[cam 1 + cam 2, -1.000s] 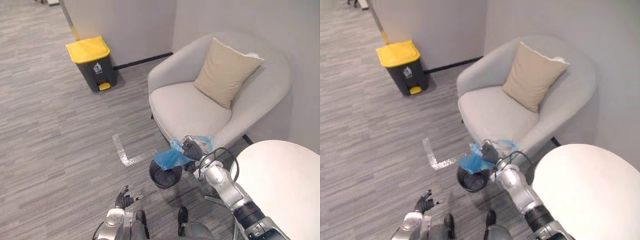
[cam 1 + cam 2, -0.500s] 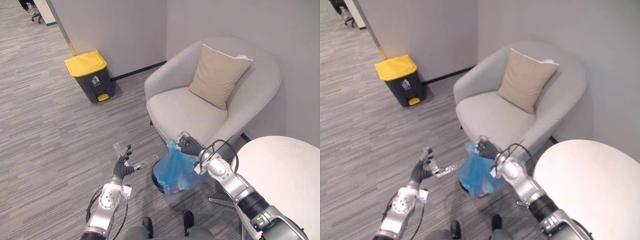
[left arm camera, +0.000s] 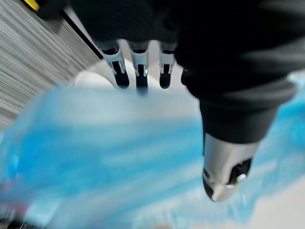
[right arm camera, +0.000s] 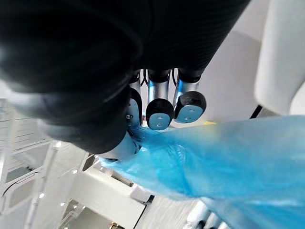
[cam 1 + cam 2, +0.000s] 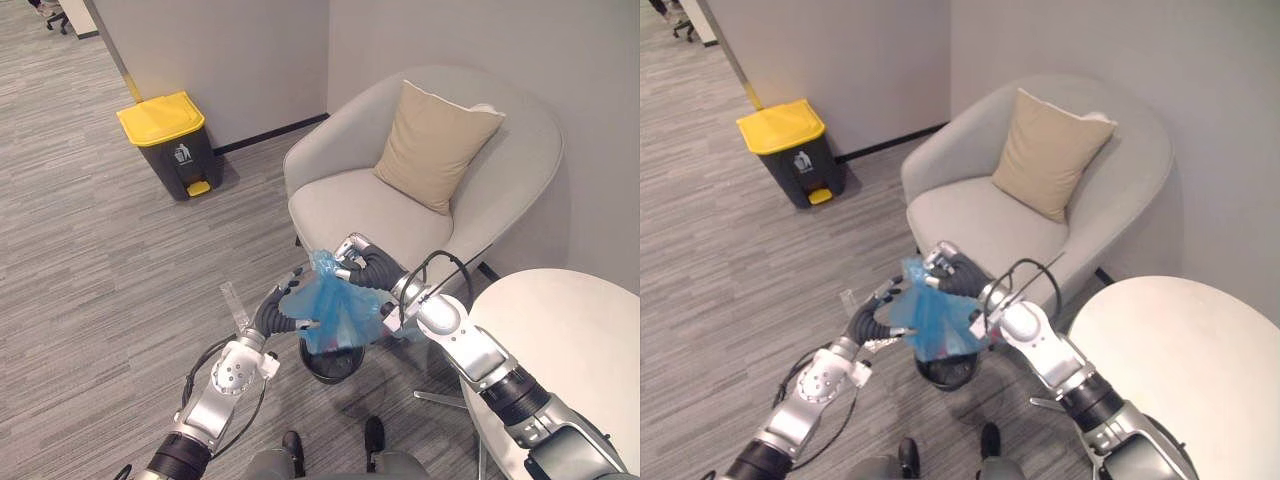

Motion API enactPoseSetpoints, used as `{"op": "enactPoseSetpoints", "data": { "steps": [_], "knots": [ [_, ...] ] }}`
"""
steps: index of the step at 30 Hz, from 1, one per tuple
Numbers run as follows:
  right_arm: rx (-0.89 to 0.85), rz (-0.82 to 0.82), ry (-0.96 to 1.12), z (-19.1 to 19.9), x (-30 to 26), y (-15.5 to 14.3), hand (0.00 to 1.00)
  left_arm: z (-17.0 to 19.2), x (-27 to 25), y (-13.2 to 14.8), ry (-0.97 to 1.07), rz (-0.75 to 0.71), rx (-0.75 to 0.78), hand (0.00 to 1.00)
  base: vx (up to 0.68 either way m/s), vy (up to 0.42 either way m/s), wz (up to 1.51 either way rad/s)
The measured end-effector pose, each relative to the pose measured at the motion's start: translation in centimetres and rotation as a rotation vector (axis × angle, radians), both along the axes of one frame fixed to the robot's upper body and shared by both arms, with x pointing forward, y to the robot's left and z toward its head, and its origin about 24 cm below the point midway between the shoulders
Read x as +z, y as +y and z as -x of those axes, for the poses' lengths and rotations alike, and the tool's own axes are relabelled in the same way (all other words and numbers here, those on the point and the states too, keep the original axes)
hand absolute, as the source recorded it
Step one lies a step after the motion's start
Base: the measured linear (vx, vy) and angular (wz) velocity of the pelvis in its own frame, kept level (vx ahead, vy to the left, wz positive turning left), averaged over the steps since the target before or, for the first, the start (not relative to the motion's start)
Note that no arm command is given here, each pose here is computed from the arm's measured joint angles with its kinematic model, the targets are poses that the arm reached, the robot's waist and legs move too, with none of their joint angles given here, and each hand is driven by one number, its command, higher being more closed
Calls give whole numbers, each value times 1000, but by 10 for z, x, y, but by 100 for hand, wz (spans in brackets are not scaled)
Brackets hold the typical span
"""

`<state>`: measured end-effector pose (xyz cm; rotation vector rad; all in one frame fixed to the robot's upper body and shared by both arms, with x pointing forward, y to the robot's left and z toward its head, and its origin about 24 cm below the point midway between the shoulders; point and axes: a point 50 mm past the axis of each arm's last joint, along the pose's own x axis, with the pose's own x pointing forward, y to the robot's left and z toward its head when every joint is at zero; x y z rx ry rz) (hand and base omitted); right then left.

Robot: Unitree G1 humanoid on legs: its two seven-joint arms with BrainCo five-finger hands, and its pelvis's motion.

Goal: Gather rubbish on tea table into small bin, then transfer packed bag to large trash can.

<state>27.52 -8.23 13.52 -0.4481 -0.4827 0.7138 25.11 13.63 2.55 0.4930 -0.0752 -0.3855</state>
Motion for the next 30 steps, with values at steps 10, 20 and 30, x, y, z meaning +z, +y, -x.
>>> {"op": "enactPoseSetpoints", "data": {
  "steps": [10,20,30],
  "knots": [
    [130,-45,-58,13,18,20,100,-22,27,-5,-213,-220,-12,0,21,5,4],
    [230,-95,-16,24,15,50,100,-21,19,-34,-184,-115,28,0,-4,0,1],
    [250,-114,82,25,7,60,100,-13,-5,-56,-82,-101,-31,100,-6,-2,2]
  ]
}}
